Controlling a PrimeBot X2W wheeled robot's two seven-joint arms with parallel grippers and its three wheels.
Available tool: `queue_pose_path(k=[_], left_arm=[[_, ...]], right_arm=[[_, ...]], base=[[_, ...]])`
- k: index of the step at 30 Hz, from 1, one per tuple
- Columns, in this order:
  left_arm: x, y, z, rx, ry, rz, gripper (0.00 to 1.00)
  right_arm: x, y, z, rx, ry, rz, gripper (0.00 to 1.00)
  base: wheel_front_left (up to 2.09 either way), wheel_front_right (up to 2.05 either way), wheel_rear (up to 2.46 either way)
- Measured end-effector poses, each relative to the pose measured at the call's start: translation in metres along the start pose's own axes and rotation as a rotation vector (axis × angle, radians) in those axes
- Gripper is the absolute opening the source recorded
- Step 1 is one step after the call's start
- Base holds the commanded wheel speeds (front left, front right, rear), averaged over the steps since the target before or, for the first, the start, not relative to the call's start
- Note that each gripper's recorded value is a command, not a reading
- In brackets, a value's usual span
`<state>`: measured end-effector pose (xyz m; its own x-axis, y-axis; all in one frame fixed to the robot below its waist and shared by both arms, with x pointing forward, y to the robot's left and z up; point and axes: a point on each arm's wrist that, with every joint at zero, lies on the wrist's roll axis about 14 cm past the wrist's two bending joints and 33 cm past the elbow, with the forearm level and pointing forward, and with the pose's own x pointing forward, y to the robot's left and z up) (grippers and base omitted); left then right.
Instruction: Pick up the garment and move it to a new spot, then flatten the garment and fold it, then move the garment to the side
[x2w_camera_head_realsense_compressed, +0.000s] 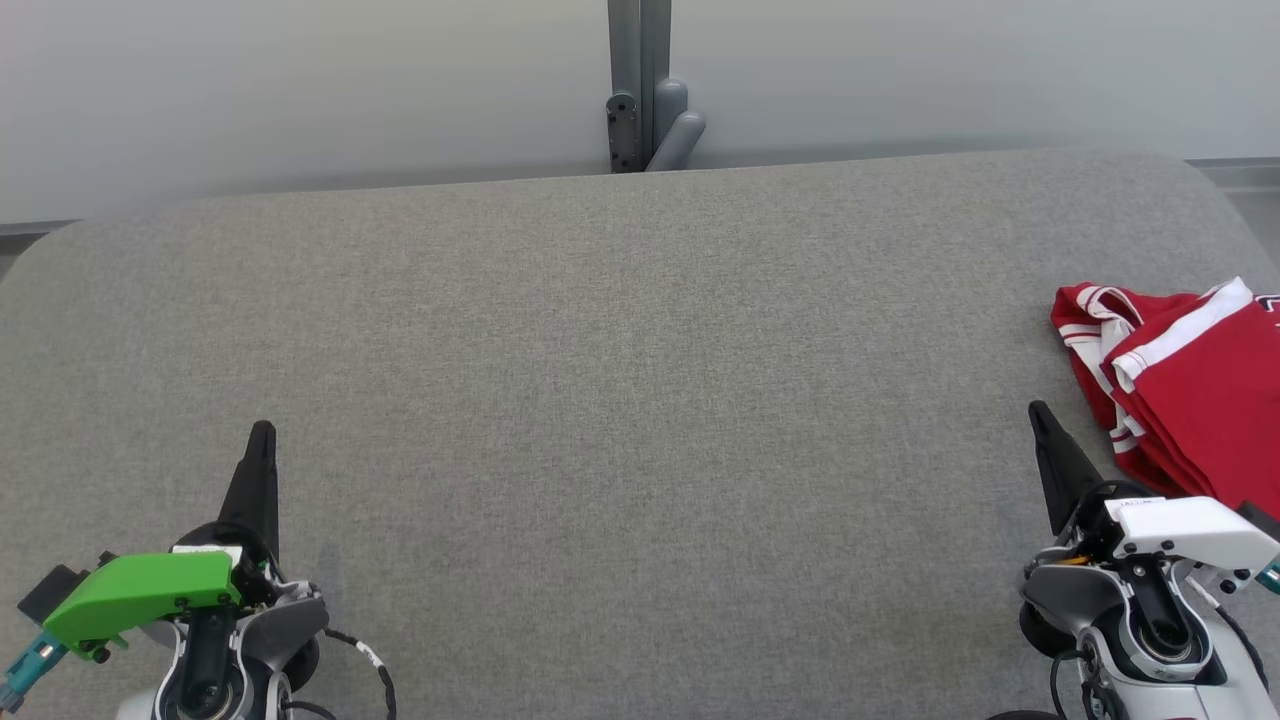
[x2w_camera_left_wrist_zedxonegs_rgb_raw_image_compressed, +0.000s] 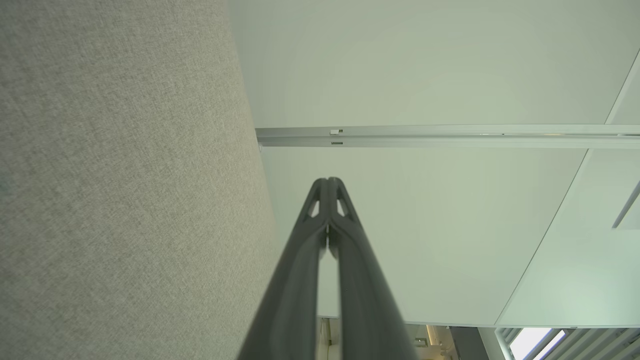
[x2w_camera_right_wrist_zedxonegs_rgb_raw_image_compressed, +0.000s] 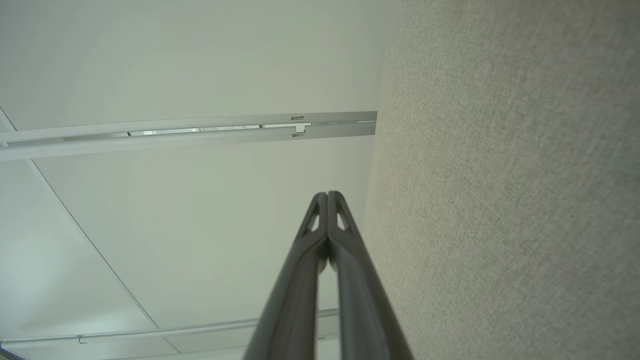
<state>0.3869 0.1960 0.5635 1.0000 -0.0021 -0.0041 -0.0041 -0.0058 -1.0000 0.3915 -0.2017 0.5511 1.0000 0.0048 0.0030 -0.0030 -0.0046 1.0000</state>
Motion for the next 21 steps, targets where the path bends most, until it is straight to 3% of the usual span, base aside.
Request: queue_pose_path(k=[21], left_arm=[[0.0001, -0.0003, 0.0, 0.0, 0.0, -0.001, 0.0]], right_arm=[[0.0002, 0.0005, 0.0002, -0.001, 0.002, 0.001, 0.0]], base=[[0.0, 0.0, 0.0]])
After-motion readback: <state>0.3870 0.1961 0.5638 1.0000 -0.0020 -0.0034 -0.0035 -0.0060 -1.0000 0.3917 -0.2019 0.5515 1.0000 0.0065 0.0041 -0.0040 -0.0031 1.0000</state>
